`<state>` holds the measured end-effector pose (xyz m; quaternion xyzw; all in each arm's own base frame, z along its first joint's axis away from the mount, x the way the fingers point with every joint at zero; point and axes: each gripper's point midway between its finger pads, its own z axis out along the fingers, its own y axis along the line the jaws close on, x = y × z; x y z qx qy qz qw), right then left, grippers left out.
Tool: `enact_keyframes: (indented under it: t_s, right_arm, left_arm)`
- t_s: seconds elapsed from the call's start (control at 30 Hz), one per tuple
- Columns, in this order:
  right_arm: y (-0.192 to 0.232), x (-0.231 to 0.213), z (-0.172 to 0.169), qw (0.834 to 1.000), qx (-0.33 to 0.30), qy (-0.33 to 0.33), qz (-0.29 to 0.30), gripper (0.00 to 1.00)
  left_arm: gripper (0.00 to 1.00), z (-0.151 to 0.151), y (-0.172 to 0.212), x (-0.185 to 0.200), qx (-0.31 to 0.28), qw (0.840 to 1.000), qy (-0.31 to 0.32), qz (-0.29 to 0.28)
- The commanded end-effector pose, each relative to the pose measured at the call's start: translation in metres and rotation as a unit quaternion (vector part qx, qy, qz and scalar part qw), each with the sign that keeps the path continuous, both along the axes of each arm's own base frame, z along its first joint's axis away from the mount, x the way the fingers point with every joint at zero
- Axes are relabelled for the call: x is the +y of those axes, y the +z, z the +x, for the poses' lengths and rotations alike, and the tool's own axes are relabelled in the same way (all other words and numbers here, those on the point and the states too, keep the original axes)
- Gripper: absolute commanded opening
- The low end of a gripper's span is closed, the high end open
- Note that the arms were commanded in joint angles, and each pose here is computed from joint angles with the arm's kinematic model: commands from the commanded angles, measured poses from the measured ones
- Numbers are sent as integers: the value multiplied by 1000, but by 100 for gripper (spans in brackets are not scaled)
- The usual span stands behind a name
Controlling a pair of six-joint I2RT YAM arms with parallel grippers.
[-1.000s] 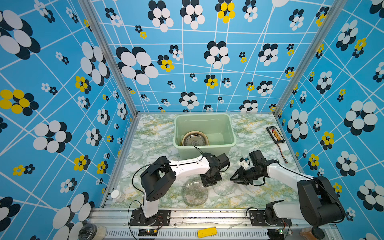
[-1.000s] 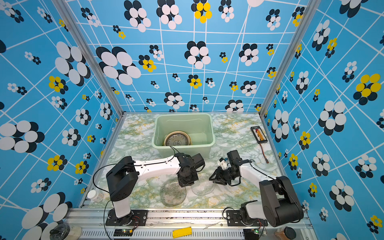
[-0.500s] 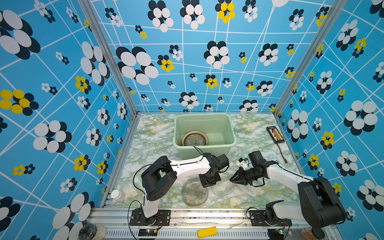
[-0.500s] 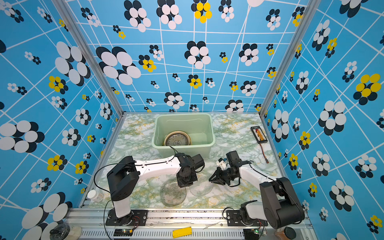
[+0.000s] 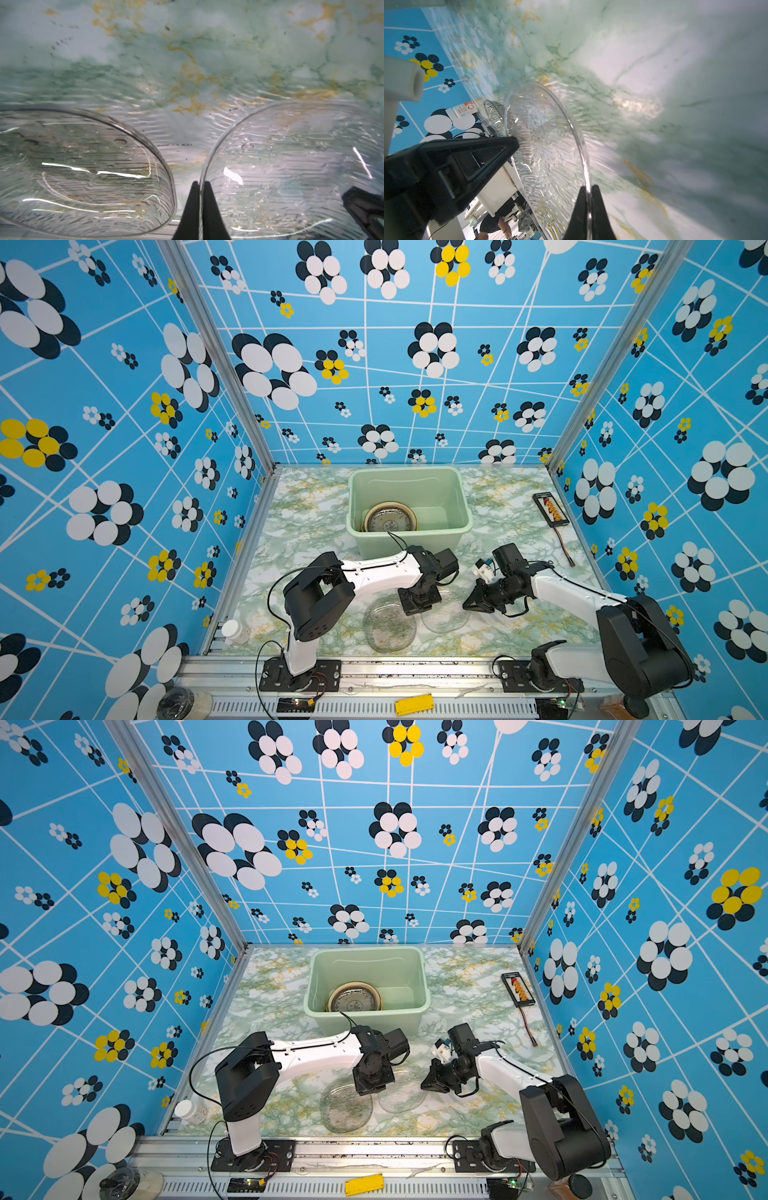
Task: Place the plates into the plastic bin on the countertop
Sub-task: 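Grasp the raised clear plate's rim with the right gripper, then carry the clear plate to the bin with the right gripper while the left releases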
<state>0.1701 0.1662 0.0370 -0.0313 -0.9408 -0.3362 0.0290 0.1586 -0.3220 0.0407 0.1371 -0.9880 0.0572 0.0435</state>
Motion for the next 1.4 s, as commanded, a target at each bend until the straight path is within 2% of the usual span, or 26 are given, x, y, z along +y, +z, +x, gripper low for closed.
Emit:
enact_keyframes:
  t_s: [0.0,0.2,0.47,0.67,0.77,1.0,1.1,1.27,1.37]
  right_arm:
    - [31,5,3,1000,-18,6,11,0]
    - [49,-13,-4,999,-26,-10,-39,0]
    - [83,-36,-17,994,-50,-20,-94,0]
    - [130,-43,-11,989,-102,-43,-98,0]
    - [161,-42,-5,986,-130,-60,-87,0]
    - [235,-36,32,969,-203,-130,-48,0]
    - [259,-29,57,962,-227,-152,-27,0]
    - [277,-14,104,957,-242,-160,-21,0]
    - [282,0,131,955,-252,-154,-25,0]
  left_arm:
    - [16,9,13,-20,-28,999,0,-45]
    - [41,13,42,-15,-60,996,-6,-69]
    - [60,16,106,-5,-133,982,-49,-125]
    - [68,27,171,27,-243,955,-91,-141]
    - [72,38,212,48,-323,927,-104,-158]
    - [75,55,278,108,-458,862,-87,-200]
    - [78,57,284,131,-472,854,-81,-204]
    - [83,59,281,156,-462,858,-66,-214]
    - [90,63,280,167,-460,858,-52,-221]
